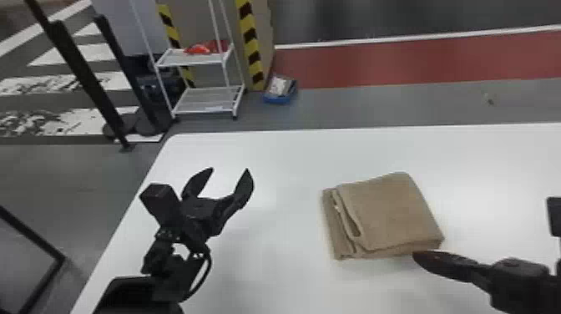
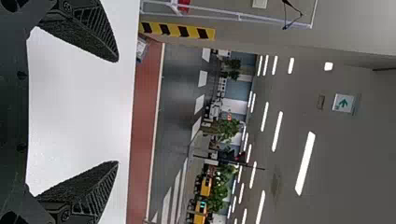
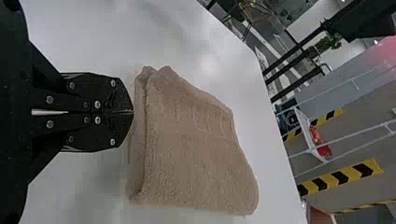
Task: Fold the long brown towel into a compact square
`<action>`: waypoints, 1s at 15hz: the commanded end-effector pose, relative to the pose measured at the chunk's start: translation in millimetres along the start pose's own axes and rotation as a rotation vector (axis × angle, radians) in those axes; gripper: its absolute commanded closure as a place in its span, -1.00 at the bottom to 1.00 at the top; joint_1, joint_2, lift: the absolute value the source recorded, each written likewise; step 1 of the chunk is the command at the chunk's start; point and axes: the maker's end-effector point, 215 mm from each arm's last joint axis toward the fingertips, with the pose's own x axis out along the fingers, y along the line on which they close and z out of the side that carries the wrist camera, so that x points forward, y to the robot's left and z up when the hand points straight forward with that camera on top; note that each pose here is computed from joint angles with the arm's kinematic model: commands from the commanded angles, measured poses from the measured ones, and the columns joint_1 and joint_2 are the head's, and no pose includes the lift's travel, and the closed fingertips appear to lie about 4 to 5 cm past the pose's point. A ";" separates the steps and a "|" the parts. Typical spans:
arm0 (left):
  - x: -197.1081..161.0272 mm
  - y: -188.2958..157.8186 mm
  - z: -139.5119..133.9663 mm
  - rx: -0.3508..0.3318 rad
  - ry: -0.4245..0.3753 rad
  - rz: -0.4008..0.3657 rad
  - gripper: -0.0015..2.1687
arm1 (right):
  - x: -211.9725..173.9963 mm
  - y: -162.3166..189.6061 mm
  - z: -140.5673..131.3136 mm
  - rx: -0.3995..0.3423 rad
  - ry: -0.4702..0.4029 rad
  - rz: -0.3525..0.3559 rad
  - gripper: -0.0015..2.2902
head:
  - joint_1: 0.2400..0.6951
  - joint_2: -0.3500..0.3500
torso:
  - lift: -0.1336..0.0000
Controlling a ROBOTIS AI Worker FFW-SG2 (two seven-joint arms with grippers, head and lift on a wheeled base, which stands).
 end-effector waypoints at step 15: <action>-4.9 8.8 -2.0 -0.001 -0.006 0.012 -0.90 | 114.3 -72.2 111.8 -0.135 -0.034 -0.241 0.79 | 1.00 0.45 | -0.87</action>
